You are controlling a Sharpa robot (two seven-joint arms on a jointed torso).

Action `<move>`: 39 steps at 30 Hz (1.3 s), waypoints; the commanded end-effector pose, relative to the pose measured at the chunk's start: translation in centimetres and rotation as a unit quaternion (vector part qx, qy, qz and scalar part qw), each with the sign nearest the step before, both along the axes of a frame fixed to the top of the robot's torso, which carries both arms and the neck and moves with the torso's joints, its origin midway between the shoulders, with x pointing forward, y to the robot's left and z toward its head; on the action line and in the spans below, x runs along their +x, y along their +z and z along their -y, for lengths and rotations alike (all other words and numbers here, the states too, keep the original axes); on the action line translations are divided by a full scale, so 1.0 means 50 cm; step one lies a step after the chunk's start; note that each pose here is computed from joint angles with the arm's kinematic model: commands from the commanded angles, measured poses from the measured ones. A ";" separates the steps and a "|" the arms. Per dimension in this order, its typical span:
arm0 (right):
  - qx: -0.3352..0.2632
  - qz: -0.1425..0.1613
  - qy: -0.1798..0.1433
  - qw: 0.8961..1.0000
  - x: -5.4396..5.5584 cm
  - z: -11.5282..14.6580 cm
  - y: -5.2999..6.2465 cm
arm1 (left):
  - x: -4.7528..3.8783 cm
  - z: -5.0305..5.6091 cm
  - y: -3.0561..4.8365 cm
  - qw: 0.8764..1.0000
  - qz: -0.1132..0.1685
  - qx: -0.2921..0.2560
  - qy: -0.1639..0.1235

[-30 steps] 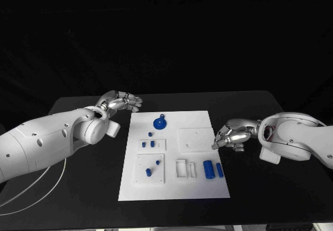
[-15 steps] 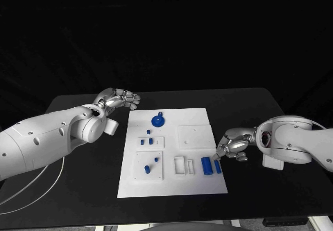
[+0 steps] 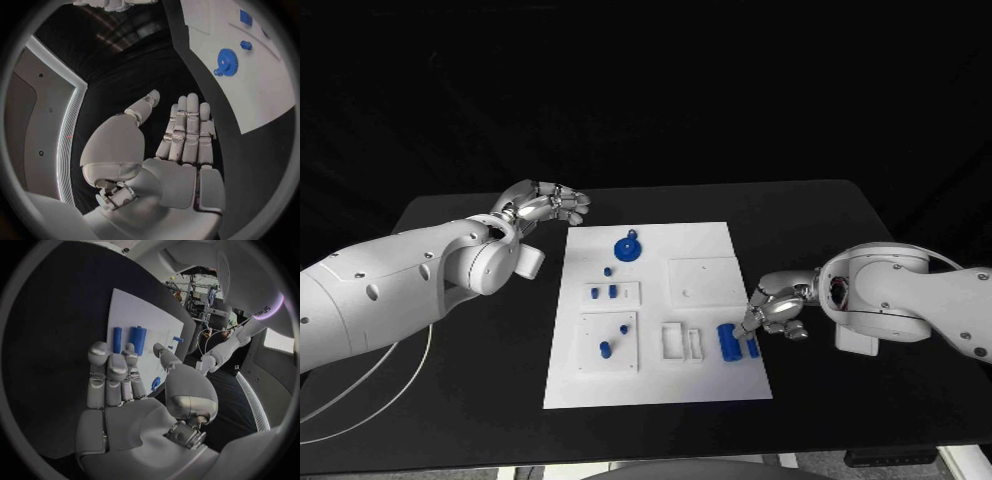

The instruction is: Assemble the parts on the task board

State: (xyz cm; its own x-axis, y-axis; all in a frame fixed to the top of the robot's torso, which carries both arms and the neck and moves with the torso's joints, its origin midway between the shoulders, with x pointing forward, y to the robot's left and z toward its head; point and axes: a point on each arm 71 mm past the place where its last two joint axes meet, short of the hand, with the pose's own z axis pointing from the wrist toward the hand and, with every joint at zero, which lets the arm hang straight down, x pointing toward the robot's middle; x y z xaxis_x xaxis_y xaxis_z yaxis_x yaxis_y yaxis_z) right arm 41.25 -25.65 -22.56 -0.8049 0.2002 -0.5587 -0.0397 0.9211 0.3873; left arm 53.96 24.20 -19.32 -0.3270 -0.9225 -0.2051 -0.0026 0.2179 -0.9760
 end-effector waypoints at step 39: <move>-0.025 -0.023 0.007 0.999 -0.004 -0.094 -0.061 | -0.002 0.001 0.002 1.000 0.000 -0.005 -0.003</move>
State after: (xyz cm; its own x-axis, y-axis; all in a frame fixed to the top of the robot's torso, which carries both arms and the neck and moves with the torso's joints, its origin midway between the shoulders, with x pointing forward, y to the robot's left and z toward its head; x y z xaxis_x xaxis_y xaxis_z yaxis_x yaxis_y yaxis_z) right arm 41.29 -21.02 -25.25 -0.8206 0.1609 -0.5485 -0.0475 0.9371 0.3459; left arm 53.89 24.35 -19.33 -0.3254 -0.9235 -0.2034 -0.0061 0.2172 -0.9761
